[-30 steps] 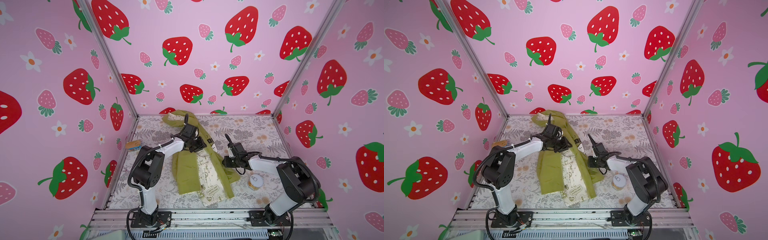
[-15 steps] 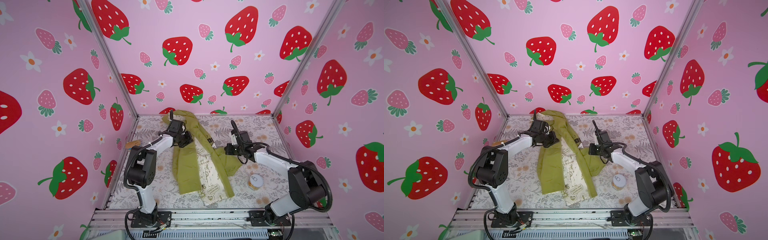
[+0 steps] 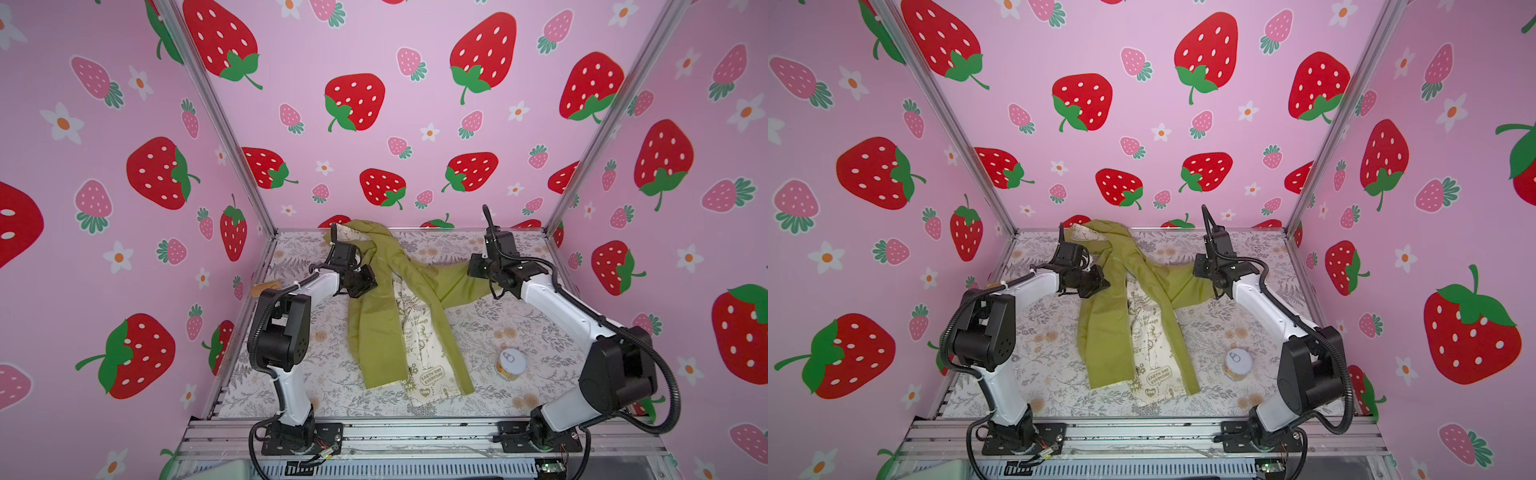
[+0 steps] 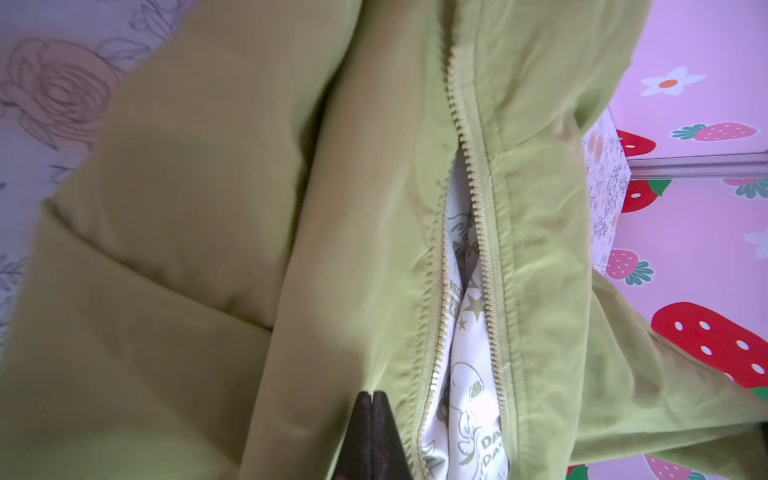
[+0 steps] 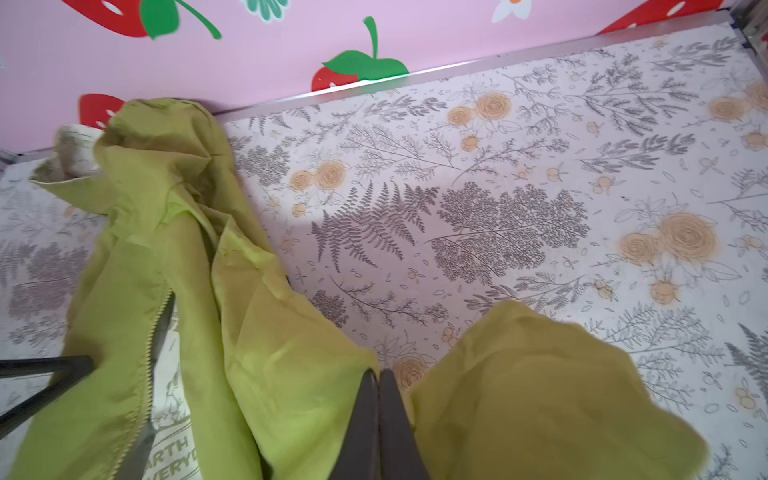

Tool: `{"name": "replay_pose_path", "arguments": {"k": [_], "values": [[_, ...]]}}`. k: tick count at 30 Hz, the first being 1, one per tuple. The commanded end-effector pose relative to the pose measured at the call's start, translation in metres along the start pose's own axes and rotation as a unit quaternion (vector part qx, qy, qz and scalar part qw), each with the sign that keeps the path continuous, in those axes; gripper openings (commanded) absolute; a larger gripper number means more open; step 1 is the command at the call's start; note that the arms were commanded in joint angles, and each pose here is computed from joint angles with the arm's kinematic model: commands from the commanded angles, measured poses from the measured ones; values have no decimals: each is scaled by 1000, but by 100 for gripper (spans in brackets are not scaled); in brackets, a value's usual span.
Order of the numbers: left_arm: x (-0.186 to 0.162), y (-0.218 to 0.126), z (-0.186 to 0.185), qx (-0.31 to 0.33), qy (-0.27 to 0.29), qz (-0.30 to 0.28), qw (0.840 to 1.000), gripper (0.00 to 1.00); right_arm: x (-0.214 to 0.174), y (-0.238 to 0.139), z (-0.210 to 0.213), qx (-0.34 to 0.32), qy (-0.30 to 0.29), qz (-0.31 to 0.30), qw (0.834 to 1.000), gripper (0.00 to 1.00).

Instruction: Zip up the jacket

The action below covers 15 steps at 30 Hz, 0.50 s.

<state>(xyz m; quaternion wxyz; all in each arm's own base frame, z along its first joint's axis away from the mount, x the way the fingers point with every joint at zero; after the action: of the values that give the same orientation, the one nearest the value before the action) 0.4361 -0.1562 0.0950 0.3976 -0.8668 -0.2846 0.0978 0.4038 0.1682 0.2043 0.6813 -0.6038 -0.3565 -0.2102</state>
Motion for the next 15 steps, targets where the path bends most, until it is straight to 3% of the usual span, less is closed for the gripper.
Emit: {"name": "replay_pose_path", "arguments": {"k": [1, 2, 4, 7, 11, 15], "values": [[2, -8, 0, -5, 1, 5, 1000, 0, -20, 14, -10, -31, 0, 44, 999, 4], [3, -12, -1, -8, 1, 3, 1000, 5, -22, 15, -9, -27, 1, 45, 999, 12], [5, -19, -8, -17, 4, 0, 1000, 25, -21, 14, -4, -12, 1, 37, 999, 28], [11, -27, -23, -32, 10, -2, 999, 44, -15, 9, 7, 23, -1, 16, 1000, 47], [16, -27, -43, -56, 12, 4, 998, 52, -15, 13, 25, 65, -15, 12, 998, 57], [15, -17, -70, -89, 8, 27, 996, 52, -21, 30, 46, 107, -23, 31, 994, 59]]}}
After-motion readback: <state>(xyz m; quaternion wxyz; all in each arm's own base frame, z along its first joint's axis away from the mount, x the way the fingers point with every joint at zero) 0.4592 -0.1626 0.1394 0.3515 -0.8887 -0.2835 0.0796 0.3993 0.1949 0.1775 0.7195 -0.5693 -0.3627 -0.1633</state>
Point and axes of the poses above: each gripper's point midway between its finger pads, its own y axis out along the fingers, its own z axis along the line the jaws close on, x = y × z, the point moved 2 cm from there along -y, back along the fingers, and after that the axes turned 13 degrees about -y, right-handed, at the moved point
